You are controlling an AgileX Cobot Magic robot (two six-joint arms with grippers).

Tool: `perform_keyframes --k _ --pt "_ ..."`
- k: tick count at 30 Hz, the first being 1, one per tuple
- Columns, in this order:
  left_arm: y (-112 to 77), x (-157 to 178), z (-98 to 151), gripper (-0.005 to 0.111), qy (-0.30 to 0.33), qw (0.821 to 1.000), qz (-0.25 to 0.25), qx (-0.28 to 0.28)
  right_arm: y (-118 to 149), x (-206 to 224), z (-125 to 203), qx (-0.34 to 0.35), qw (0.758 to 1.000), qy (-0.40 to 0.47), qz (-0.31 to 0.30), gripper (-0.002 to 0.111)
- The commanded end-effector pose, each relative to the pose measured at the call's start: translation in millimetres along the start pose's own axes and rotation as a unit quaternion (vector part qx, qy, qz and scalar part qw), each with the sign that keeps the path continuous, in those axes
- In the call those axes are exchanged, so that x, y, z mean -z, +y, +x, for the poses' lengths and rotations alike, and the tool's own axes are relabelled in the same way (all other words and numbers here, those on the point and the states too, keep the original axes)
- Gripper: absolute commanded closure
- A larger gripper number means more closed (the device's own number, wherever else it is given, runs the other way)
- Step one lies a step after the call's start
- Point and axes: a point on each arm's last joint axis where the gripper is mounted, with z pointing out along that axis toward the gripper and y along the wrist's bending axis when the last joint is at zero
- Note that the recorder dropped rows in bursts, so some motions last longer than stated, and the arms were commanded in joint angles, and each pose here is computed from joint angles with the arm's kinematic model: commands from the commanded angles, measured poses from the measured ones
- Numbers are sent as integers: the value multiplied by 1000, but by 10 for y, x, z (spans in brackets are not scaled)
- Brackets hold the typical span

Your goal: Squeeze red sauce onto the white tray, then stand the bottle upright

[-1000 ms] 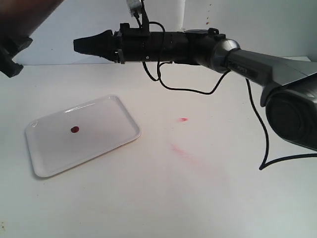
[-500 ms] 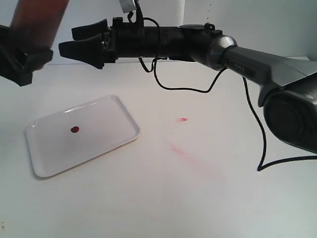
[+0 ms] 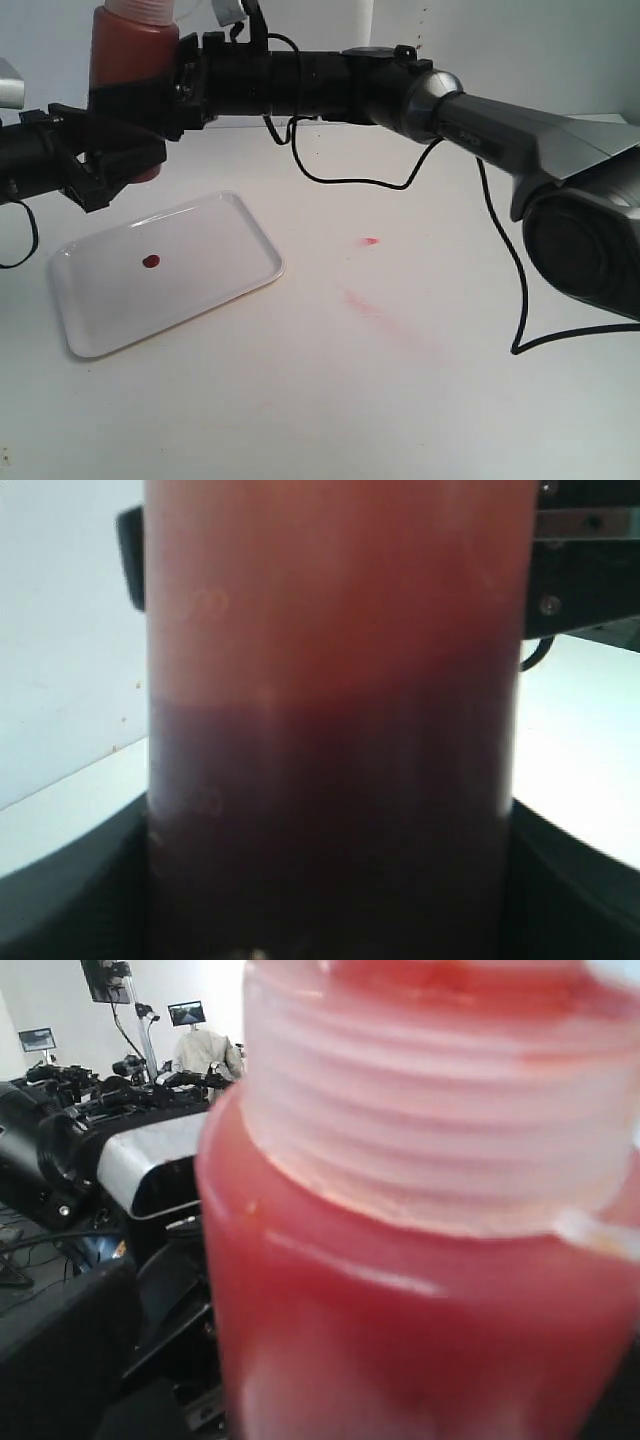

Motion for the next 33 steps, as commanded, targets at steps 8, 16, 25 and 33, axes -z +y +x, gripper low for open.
perform_keyframes --k 8,16,25,33 --pt "10 -61 104 107 -42 998 31 28 37 -105 -77 13 1000 -1 25 108" --pt "-5 -65 134 106 -33 998 41 26 57 -106 -80 7 1000 -3 13 108" --pt "3 -69 197 83 -1 999 36 19 22 -46 -51 21 1000 18 15 108" --pt "1 -68 228 2 15 999 37 16 -86 109 -68 23 999 19 34 108"
